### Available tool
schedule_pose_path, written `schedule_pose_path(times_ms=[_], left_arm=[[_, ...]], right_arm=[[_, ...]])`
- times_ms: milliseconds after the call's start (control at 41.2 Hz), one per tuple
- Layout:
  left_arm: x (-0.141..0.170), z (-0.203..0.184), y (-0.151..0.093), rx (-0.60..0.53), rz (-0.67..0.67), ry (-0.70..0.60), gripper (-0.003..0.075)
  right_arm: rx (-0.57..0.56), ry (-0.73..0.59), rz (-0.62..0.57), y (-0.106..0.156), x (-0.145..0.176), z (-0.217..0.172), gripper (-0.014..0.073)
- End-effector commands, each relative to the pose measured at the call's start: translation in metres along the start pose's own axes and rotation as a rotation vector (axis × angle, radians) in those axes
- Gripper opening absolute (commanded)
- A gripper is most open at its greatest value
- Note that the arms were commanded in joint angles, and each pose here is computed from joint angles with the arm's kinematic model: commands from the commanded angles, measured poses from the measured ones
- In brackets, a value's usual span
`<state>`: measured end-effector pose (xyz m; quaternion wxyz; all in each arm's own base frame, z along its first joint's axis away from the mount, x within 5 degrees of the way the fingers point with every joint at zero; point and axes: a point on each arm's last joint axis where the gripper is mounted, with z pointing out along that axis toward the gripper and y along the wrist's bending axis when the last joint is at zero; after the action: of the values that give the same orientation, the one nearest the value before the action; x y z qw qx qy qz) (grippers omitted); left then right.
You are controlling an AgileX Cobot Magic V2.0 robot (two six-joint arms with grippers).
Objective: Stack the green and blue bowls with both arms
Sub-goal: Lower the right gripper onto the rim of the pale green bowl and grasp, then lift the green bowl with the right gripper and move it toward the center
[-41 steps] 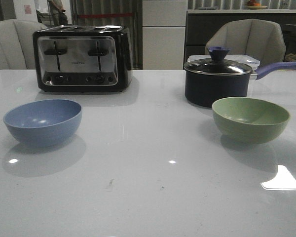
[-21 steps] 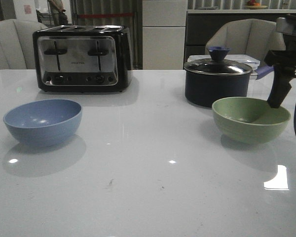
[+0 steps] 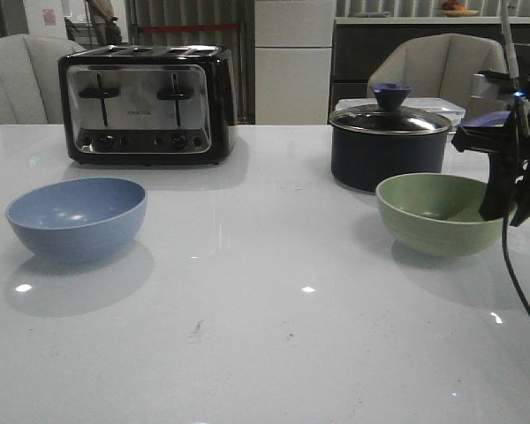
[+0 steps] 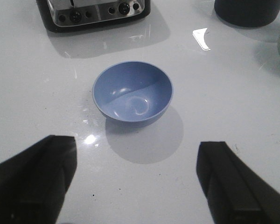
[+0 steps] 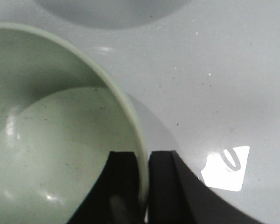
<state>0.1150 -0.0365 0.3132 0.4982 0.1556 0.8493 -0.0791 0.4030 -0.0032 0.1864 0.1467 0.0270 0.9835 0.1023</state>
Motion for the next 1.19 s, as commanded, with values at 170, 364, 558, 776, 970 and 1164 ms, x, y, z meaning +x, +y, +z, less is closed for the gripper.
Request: schedule_pose_path(times_ms=[170,364,558,776,970,1164], left_arm=[[-0.015,-0.003,0.000,-0.005,0.003,-0.096,0.0580],[-0.015,-0.003,0.000,-0.005,0.003,-0.096,0.0580],[-0.015,-0.003,0.000,-0.005,0.003,-0.096,0.0580],[-0.015,-0.003,0.000,-0.005,0.003,-0.096,0.0580],[-0.015,-0.003,0.000,-0.005,0.003,-0.096,0.0580],[-0.015,-0.003,0.000,-0.005,0.003,-0.096,0.0580]], right_arm=[[-0.024,-0.130,-0.043,0.015,-0.010,-0.051,0.0067],[-0.068,-0.171,-0.191,0.060,0.002,-0.089,0.0066],[-0.123,-0.137,-0.372,0.121,0.034,-0.086,0.0066],[-0.166,-0.068,-0.506,0.171,0.068,-0.049,0.0066],[-0.181,-0.053,-0.560,0.194,0.079,-0.025,0.0070],[-0.173,-0.033,-0.553,0.195,0.079,-0.006,0.0084]])
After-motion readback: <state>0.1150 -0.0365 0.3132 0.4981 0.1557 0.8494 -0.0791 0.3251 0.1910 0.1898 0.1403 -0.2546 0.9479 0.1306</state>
